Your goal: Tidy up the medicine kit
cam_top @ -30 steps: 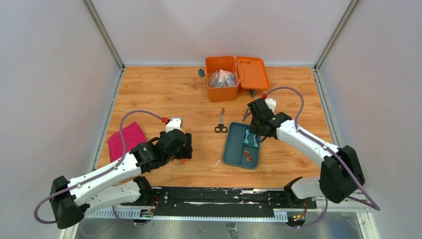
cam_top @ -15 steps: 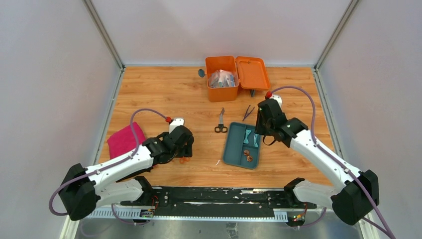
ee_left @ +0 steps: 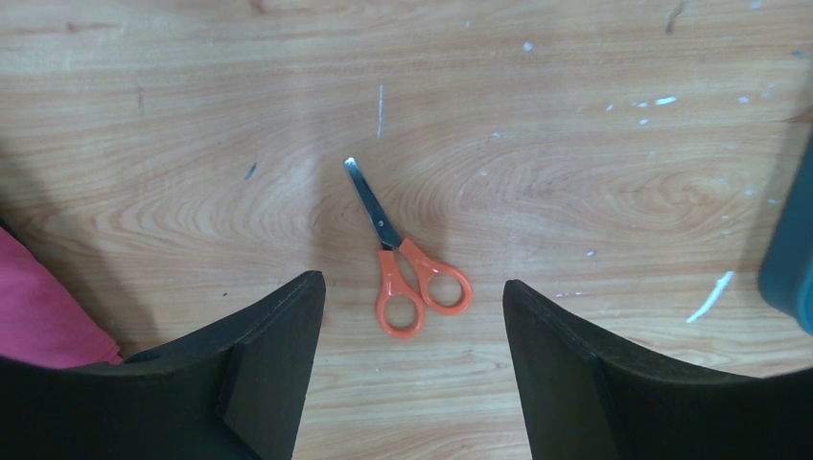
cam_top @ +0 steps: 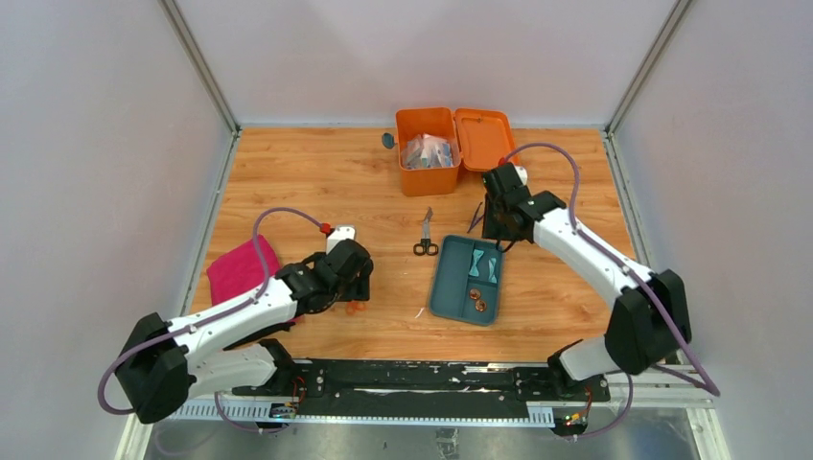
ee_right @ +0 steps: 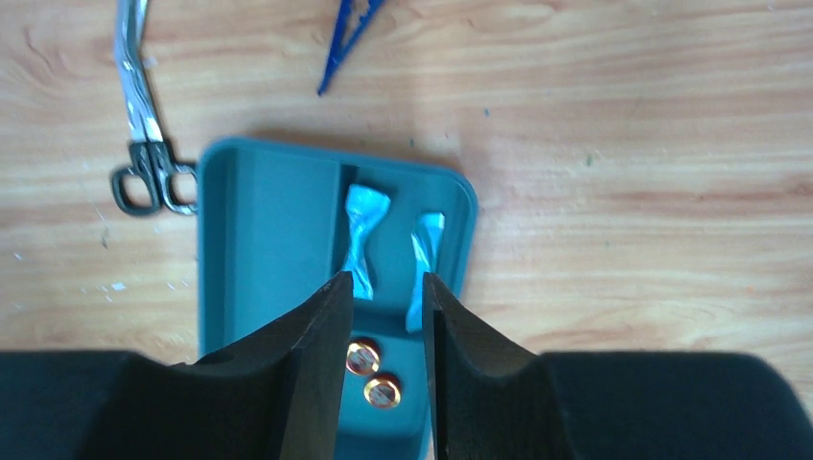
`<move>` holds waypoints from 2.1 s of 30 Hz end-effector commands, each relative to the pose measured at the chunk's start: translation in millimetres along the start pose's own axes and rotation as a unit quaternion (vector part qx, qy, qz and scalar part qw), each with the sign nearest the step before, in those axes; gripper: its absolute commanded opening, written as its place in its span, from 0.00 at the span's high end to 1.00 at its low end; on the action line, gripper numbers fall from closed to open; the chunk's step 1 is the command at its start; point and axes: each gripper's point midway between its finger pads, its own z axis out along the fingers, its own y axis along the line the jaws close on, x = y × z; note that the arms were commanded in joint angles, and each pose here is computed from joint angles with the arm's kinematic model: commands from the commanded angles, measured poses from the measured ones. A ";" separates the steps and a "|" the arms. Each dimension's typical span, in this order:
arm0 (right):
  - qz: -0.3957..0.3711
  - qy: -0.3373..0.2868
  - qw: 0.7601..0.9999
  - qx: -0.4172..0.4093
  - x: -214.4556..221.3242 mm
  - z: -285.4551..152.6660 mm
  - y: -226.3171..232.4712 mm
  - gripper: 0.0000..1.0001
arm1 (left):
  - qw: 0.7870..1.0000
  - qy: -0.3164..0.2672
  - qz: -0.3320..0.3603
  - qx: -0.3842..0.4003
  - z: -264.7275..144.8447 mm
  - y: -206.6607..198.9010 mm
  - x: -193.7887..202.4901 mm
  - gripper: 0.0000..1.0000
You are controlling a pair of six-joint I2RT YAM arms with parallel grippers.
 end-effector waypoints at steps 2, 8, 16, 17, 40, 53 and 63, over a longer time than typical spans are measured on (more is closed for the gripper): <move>0.047 0.014 0.998 0.025 -24.5 26.6 10.8 0.60 | 0.998 -0.046 0.023 0.028 -27.0 -8.1 -36.8 0.26; 0.089 0.031 0.994 0.055 -36.9 67.1 22.5 0.50 | 0.995 -0.073 0.068 0.030 -55.3 -3.6 -62.2 0.25; 0.103 0.063 0.990 0.070 -34.8 108.7 34.2 0.48 | 0.991 -0.090 0.095 0.028 -68.6 2.0 -72.2 0.25; 0.106 0.064 0.990 0.072 -35.8 112.3 34.6 0.49 | 0.991 -0.089 0.095 0.030 -68.5 1.0 -71.8 0.25; 0.095 0.116 0.983 0.108 -7.3 144.0 23.8 0.71 | 0.990 -0.093 0.091 0.044 -68.1 -2.0 -69.7 0.24; 0.091 0.089 0.985 0.118 -21.9 129.0 11.1 1.00 | 0.991 -0.094 0.090 0.043 -67.2 -2.0 -69.6 0.24; 0.091 0.036 0.992 0.081 -44.8 71.4 8.3 1.00 | 0.991 -0.095 0.089 0.042 -68.4 -0.5 -69.8 0.24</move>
